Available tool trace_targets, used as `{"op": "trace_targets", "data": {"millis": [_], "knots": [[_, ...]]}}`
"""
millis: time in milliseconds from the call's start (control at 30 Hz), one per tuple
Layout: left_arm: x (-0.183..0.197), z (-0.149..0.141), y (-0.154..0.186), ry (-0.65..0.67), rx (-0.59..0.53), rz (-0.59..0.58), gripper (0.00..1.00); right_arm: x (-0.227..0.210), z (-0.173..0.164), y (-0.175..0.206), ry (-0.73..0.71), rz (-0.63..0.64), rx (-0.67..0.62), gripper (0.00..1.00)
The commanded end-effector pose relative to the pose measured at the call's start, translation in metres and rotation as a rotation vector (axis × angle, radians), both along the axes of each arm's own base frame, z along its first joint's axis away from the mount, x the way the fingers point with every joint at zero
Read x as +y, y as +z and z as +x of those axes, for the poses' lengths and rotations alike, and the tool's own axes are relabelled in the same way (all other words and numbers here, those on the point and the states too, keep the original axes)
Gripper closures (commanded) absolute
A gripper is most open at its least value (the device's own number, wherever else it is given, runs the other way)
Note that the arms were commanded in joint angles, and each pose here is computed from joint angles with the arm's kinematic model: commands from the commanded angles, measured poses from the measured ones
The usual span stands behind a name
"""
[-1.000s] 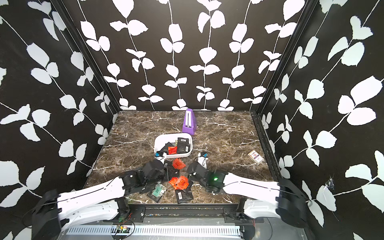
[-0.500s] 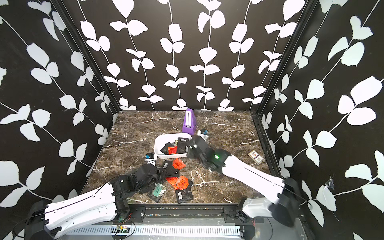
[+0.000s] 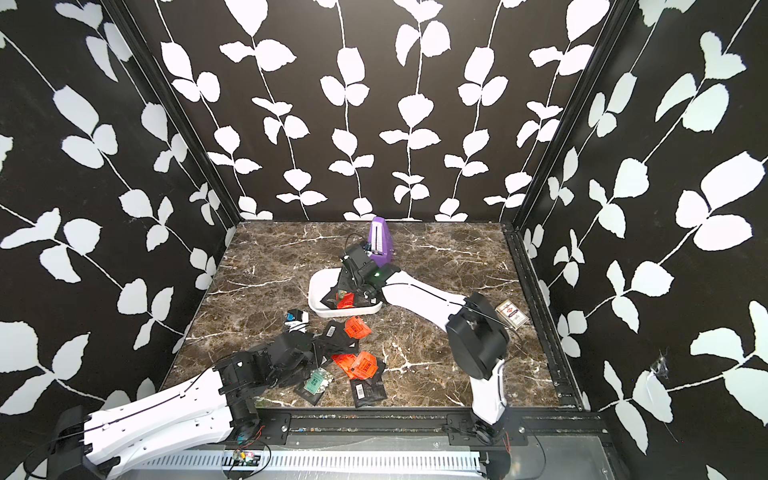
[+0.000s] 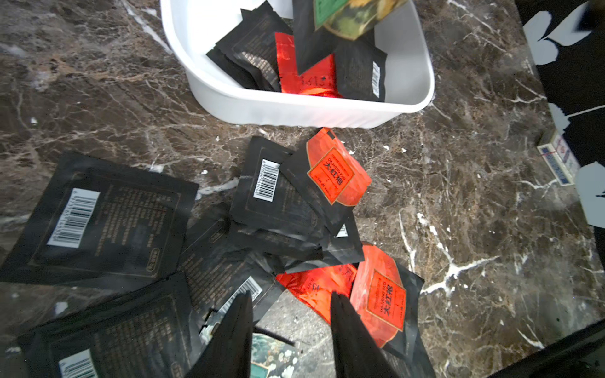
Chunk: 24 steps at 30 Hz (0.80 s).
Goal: Put the tea bags into the storage box
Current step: Place the tea bag in the storage box, then pick up the tea bag from the center of the board.
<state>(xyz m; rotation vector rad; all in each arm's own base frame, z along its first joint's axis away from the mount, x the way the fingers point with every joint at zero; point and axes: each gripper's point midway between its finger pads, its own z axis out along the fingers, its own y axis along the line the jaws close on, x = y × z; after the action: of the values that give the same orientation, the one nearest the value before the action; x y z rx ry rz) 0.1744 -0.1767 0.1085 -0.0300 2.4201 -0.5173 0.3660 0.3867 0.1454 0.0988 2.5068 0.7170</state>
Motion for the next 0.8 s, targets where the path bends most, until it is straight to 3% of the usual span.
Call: {"op": "trace_targets", "data": {"millis": [0, 133, 233, 467, 767], "knots": [[0.005, 0.002, 0.009, 0.039, -0.004, 0.014, 0.63, -0.009, 0.012, 0.007, -0.029, 0.033, 0.021, 0.87], [0.008, 0.005, 0.014, 0.066, 0.003, 0.033, 0.62, -0.037, 0.004, 0.008, -0.048, -0.012, 0.039, 0.63], [0.002, 0.007, 0.02, 0.048, 0.001, 0.042, 0.61, -0.059, -0.005, 0.022, -0.07, -0.033, 0.003, 0.52], [-0.019, 0.008, 0.028, 0.001, 0.03, 0.001, 0.59, -0.113, -0.049, 0.048, -0.11, -0.033, -0.047, 0.51], [-0.042, 0.009, 0.046, 0.015, 0.062, -0.149, 0.62, -0.169, -0.117, 0.039, -0.118, 0.009, -0.001, 0.51]]}}
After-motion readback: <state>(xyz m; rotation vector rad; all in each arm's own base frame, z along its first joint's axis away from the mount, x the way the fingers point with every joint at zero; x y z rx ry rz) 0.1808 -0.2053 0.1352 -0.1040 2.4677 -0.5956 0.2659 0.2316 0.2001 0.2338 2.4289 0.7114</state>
